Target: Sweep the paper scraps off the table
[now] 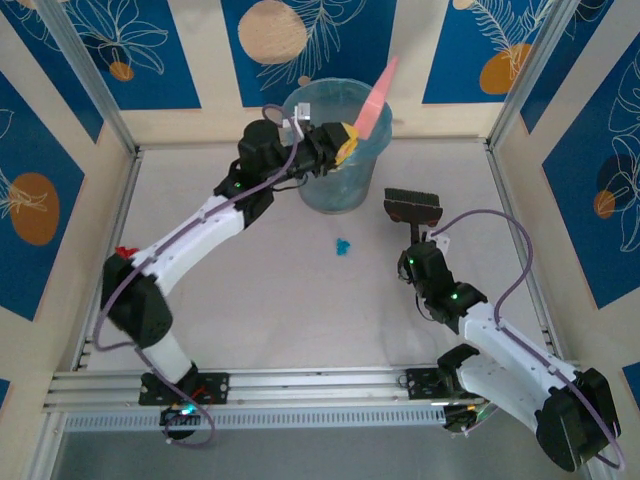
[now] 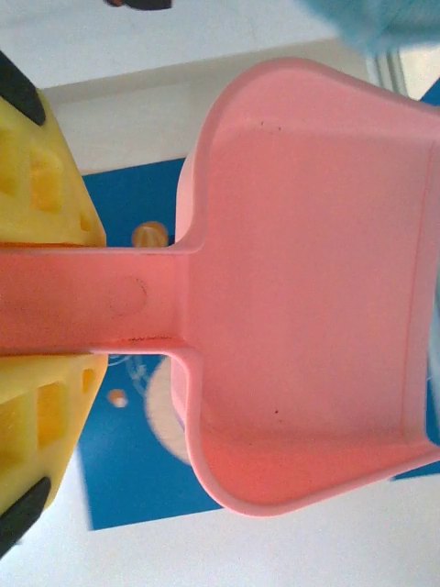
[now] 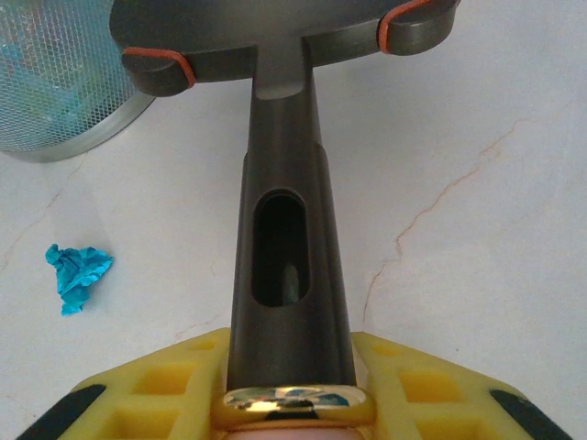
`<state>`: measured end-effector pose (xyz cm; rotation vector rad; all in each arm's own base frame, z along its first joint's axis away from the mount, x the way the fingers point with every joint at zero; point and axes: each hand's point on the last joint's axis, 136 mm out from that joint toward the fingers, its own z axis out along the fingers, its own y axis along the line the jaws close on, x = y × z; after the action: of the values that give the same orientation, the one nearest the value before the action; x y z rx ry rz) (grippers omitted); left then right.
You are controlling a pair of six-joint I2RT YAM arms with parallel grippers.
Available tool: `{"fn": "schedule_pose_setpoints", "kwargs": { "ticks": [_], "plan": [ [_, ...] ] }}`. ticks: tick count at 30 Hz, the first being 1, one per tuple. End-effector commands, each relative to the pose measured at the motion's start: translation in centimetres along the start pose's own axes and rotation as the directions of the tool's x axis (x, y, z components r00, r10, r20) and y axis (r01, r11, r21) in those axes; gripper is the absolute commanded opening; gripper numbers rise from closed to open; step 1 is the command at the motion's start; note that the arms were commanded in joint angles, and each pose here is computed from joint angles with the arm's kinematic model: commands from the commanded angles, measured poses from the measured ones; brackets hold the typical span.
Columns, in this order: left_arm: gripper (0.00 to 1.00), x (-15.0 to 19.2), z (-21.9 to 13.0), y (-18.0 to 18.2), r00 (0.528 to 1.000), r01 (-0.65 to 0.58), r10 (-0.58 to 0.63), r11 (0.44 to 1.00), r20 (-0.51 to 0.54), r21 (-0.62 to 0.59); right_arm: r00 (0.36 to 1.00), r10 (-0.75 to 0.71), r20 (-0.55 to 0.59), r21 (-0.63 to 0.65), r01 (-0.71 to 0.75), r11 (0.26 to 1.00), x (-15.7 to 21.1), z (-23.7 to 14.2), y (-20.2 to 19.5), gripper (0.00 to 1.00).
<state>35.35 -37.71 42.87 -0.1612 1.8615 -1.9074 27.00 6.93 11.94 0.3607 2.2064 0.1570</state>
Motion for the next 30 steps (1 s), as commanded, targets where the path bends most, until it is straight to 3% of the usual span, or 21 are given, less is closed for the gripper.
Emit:
{"fn": "schedule_pose_setpoints", "kwargs": {
  "ticks": [1,4,8,13,15,19,25,30],
  "plan": [
    [0.00,4.2,-2.9,-1.3,0.976,-0.204,0.199,0.978,-0.085,-0.046,0.998,0.018,0.056,-0.019,-0.017,1.000,-1.2,-0.2,0.2,0.00],
    [0.00,7.9,-5.7,0.8,0.932,-0.354,0.328,0.914,-0.152,-0.198,0.998,0.024,0.051,-0.025,-0.023,0.999,-1.1,-0.2,0.3,0.00],
    [0.00,12.5,-10.1,4.8,0.833,-0.551,0.468,0.752,-0.295,-0.362,0.998,0.042,0.037,-0.033,-0.041,0.999,-1.0,-0.3,0.3,0.00],
    [0.00,16.3,-16.5,11.6,0.732,-0.681,0.489,0.547,-0.475,-0.486,0.995,0.096,-0.014,-0.065,-0.097,0.993,-0.8,-0.4,0.8,0.00],
    [0.00,17.6,-18.9,14.7,0.694,-0.720,0.452,0.459,-0.561,-0.520,0.989,0.142,-0.035,-0.023,-0.143,0.989,-0.6,-0.4,0.2,0.00],
    [0.00,18.9,-22.6,19.5,0.636,-0.770,0.410,0.295,-0.653,-0.565,0.964,0.220,-0.151,0.015,-0.220,0.975,0.5,-0.4,0.3,0.00],
    [0.00,19.7,-24.6,23.9,0.620,-0.781,0.380,0.214,-0.687,-0.586,0.931,0.211,-0.299,0.024,-0.213,0.977,1.8,0.4,2.2,0.00],
    [0.00,19.3,-24.3,26.2,0.599,-0.791,0.384,0.146,-0.703,-0.594,0.914,0.195,-0.355,0.065,-0.184,0.981,2.9,1.1,3.3,0.00]
  ]
}}
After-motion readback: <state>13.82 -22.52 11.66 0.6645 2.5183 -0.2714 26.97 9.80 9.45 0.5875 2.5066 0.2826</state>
